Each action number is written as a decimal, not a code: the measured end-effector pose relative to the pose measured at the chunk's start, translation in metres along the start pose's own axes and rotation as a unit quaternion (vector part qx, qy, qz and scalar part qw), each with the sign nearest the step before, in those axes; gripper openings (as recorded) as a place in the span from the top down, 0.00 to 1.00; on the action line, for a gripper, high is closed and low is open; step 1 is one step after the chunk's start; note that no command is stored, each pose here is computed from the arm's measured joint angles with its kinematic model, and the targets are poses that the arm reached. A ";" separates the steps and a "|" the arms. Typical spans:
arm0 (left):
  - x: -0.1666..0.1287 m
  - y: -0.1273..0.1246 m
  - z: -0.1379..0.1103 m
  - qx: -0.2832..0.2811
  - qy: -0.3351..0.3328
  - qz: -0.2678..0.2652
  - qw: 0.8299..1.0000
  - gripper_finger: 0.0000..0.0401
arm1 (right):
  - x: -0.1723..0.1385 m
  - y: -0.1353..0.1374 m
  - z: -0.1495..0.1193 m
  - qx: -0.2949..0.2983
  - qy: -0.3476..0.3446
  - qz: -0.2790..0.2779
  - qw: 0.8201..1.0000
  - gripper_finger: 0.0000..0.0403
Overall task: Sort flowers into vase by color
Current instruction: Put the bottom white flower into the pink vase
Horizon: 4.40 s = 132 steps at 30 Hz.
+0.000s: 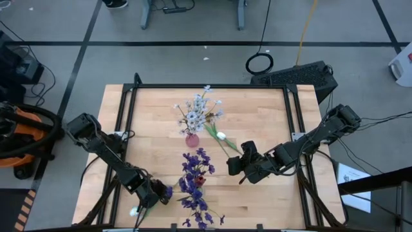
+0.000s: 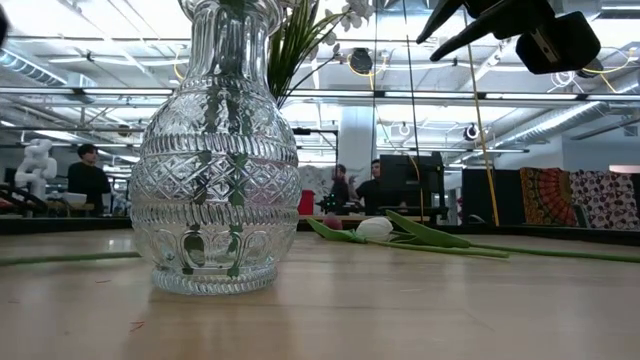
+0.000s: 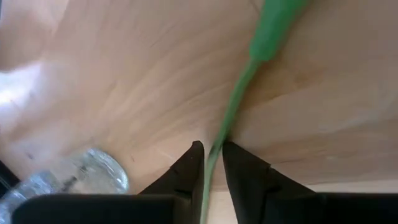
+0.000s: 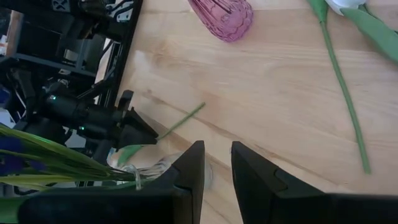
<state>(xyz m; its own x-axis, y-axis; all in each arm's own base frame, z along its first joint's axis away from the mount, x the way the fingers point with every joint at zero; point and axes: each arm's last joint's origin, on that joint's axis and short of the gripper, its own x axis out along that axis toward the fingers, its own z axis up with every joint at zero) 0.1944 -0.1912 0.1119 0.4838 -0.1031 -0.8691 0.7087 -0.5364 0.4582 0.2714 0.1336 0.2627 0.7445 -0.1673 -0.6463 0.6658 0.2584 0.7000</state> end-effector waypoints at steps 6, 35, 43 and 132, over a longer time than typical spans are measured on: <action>-0.003 -0.001 -0.001 -0.081 0.015 -0.043 0.996 0.98 | 0.000 0.000 0.000 -0.002 0.000 0.000 1.000 0.83; -0.078 -0.041 -0.039 -0.531 0.203 -0.127 0.813 1.00 | -0.006 -0.005 -0.010 -0.082 0.005 -0.013 0.997 0.83; -0.095 -0.035 -0.074 -0.631 0.241 -0.081 0.733 1.00 | -0.010 -0.007 -0.016 -0.136 0.014 -0.010 0.991 0.83; -0.131 -0.051 -0.180 -0.735 -0.098 0.564 0.363 1.00 | 0.027 -0.054 -0.021 -0.233 -0.002 0.029 0.972 1.00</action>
<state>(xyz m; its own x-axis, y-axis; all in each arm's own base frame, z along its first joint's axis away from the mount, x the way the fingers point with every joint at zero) 0.1876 0.0003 0.2362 0.9484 0.3025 0.0950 -0.3058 0.9518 0.0219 0.2545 0.1349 0.2013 0.7812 -0.1438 -0.6075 0.5285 0.6704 0.5209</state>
